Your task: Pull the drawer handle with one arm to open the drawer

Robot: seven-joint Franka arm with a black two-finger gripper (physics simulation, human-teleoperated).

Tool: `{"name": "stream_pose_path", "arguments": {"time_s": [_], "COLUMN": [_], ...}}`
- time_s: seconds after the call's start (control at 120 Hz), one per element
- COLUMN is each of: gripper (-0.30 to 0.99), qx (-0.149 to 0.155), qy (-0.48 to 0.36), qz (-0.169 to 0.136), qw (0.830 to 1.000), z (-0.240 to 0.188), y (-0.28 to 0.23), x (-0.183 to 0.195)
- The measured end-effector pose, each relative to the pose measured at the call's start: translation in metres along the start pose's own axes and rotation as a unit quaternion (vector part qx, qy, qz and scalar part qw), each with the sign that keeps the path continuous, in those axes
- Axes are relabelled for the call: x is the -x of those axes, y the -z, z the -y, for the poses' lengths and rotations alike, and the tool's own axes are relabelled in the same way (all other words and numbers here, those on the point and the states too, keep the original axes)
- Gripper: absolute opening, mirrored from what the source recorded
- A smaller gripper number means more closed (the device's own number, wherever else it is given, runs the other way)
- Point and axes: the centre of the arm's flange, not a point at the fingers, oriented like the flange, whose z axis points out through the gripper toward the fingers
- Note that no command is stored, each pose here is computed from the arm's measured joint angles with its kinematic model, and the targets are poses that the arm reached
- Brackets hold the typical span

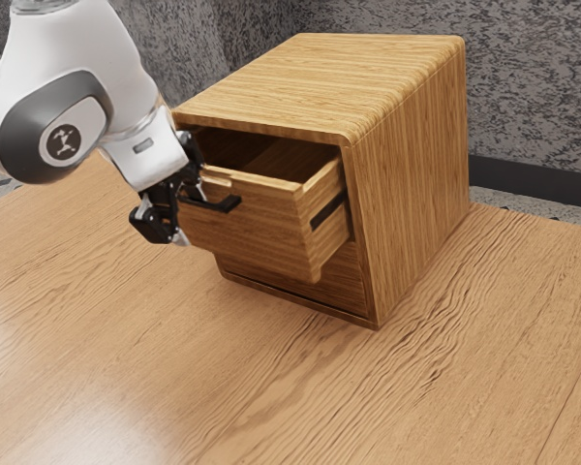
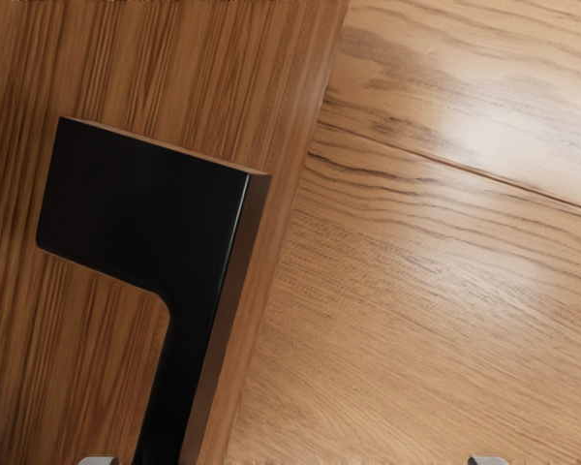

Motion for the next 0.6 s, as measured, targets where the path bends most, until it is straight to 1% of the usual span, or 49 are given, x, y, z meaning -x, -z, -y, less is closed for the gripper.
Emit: {"name": "stream_pose_path", "arguments": {"time_s": [0.15, 0.242, 0.267, 0.283, 0.325, 0.383, 0.442, 0.525, 0.6], "gripper": [0.44, 0.31, 0.19, 0.15, 0.11, 0.20, 0.33, 0.45, 0.52], "qx": [-0.001, -0.006, -0.013, -0.019, -0.032, -0.047, -0.066, -0.079, -0.076], "qy": [0.009, 0.013, 0.016, 0.018, 0.025, 0.031, 0.035, 0.051, 0.076], "qz": [-0.001, -0.006, -0.009, -0.011, -0.015, -0.022, -0.030, -0.040, -0.044], "qw": [1.000, 1.000, 1.000, 1.000, 0.999, 0.998, 0.997, 0.995, 0.993], "z": [-0.016, -0.028, -0.035, -0.039, -0.046, -0.051, -0.049, -0.045, -0.040], "y": [0.004, 0.011, 0.021, 0.029, 0.044, 0.063, 0.088, 0.124, 0.148], "x": [0.014, 0.021, 0.026, 0.030, 0.038, 0.043, 0.038, 0.015, -0.013]}}
